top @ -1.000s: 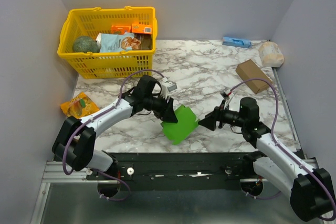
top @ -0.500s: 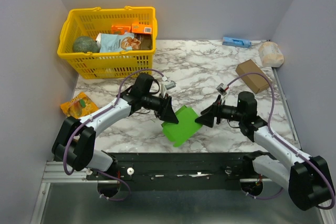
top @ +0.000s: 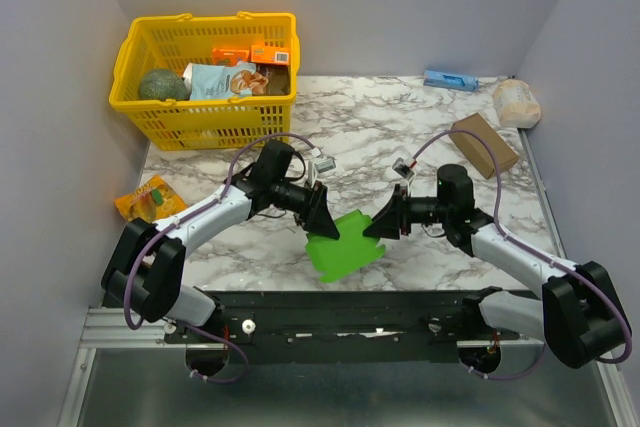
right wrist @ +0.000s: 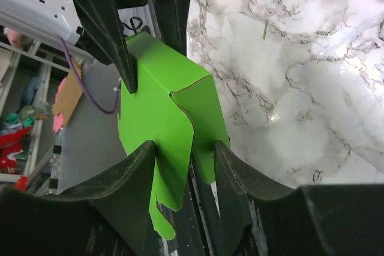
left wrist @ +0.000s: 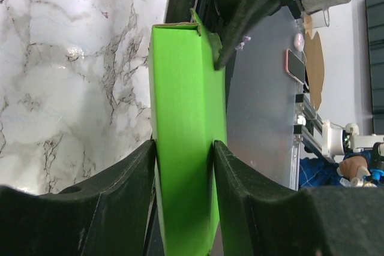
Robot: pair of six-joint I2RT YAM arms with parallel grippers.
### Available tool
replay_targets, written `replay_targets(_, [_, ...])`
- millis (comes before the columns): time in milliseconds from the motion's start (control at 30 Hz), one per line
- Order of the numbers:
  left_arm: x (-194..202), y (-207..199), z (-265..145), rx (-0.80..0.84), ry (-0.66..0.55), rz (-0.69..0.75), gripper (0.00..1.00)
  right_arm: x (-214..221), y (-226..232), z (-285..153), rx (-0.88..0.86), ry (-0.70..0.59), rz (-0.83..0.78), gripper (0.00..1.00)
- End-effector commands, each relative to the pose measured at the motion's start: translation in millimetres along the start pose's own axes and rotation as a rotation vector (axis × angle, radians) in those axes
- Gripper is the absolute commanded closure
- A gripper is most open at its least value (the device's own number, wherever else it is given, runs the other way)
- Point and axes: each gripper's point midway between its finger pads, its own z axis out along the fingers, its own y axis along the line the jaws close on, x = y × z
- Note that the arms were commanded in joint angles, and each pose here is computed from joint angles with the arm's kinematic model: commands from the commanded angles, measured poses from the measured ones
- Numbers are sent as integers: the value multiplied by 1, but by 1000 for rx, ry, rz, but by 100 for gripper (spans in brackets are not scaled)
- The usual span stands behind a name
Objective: Fold the paper box
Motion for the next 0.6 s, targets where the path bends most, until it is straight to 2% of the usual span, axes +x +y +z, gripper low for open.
replay_targets(0, [-8, -8, 0, 39, 2, 32, 48, -8, 17, 2, -82, 23, 5, 60])
replay_targets(100, [-9, -8, 0, 35, 0, 35, 48, -6, 20, 3, -105, 32, 34, 67])
replay_targets(200, [-10, -10, 0, 43, -3, 43, 51, -3, 18, 3, -96, 36, 49, 66])
replay_targets(267, [-10, -13, 0, 68, -5, 57, 53, -1, 17, 4, -95, 36, 46, 54])
replay_targets(300, [-11, -15, 0, 78, -8, 53, 55, 1, 15, 4, -87, 37, 53, 37])
replay_targets(333, [-9, -17, 1, 91, -4, 55, 56, 0, 14, 4, -86, 33, 50, 33])
replay_targets(400, [-8, -20, 1, 99, -2, 58, 59, 2, 14, 5, -96, 37, 61, 27])
replay_targets(567, [-6, -28, 3, 137, 5, 68, 61, 1, 12, 11, -94, 33, 37, 24])
